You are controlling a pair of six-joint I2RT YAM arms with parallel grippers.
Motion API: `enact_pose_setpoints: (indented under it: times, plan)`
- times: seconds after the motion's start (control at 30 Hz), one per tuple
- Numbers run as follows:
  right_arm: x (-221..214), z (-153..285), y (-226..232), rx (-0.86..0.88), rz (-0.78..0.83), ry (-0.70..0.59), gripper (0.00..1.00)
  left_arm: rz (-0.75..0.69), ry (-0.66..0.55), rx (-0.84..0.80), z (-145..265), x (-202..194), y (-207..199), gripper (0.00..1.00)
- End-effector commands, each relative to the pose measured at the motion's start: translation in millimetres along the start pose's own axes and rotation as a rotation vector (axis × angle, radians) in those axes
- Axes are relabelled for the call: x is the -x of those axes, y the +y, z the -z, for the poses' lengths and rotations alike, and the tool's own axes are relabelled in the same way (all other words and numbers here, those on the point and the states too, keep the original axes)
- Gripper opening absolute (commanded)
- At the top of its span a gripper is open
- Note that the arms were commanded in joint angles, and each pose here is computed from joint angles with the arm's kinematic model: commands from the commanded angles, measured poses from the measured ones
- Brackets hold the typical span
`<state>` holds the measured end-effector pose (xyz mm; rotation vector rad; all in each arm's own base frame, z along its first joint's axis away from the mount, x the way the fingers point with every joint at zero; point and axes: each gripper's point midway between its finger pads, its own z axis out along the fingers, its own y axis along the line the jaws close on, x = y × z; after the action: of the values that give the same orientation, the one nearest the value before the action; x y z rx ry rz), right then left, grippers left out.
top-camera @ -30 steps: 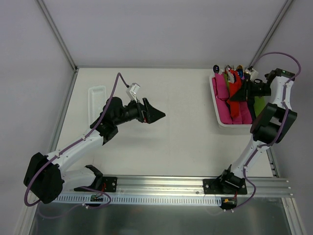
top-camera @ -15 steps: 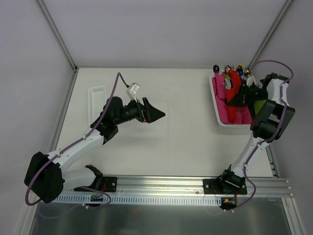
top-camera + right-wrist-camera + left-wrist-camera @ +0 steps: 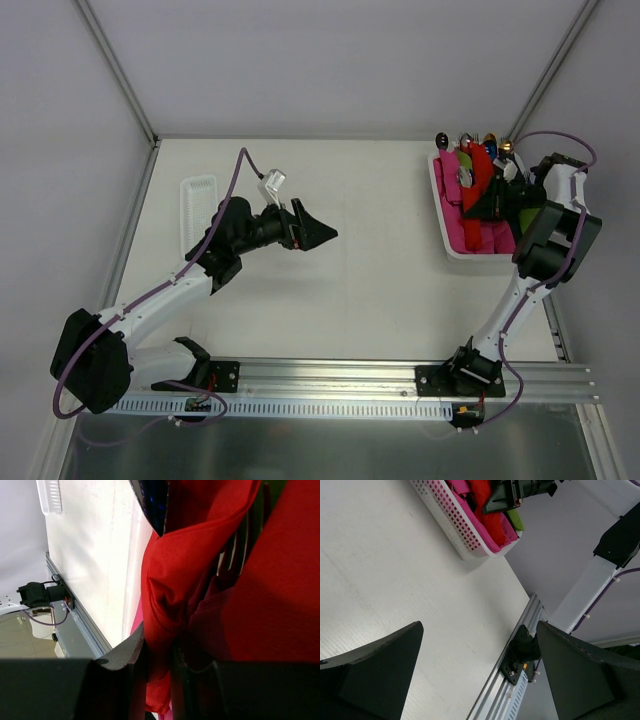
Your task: Place the utensils on the paper napkin and roll it up
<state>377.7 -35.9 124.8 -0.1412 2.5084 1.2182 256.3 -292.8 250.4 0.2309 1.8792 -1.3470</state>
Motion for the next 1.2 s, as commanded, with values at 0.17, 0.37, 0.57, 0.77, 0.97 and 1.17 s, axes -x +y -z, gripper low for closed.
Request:
enact_pose_setpoints:
  times: [0.17, 0.37, 0.57, 0.77, 0.97, 1.17]
  plan:
    - [-30.1, 13.1, -11.3, -0.105, -0.088, 0.138, 0.22, -0.013, -0.028, -0.024, 2.1, 11.4, -6.2, 0.99]
    - [-30.6, 24.3, -16.1, -0.187, -0.056, 0.163, 0.39, -0.009, -0.027, -0.019, 3.6, 9.9, -5.4, 0.99]
    - [-23.4, 40.0, -9.1, -0.257, 0.004, 0.151, 0.48, -0.008, -0.032, -0.012, 5.1, 10.0, -3.9, 0.99]
    - [-13.0, 55.5, 2.2, -0.315, 0.057, 0.121, 0.56, -0.008, -0.03, 0.009, 6.2, 9.4, -0.2, 0.99]
    - [-10.6, 69.7, 5.7, -0.39, 0.082, 0.118, 0.58, -0.011, -0.027, 0.035, 7.8, 9.8, 2.6, 0.99]
    - [-2.0, 89.8, 11.2, -0.472, 0.115, 0.087, 0.59, 0.002, -0.03, 0.151, 12.2, 12.0, 19.4, 0.99]
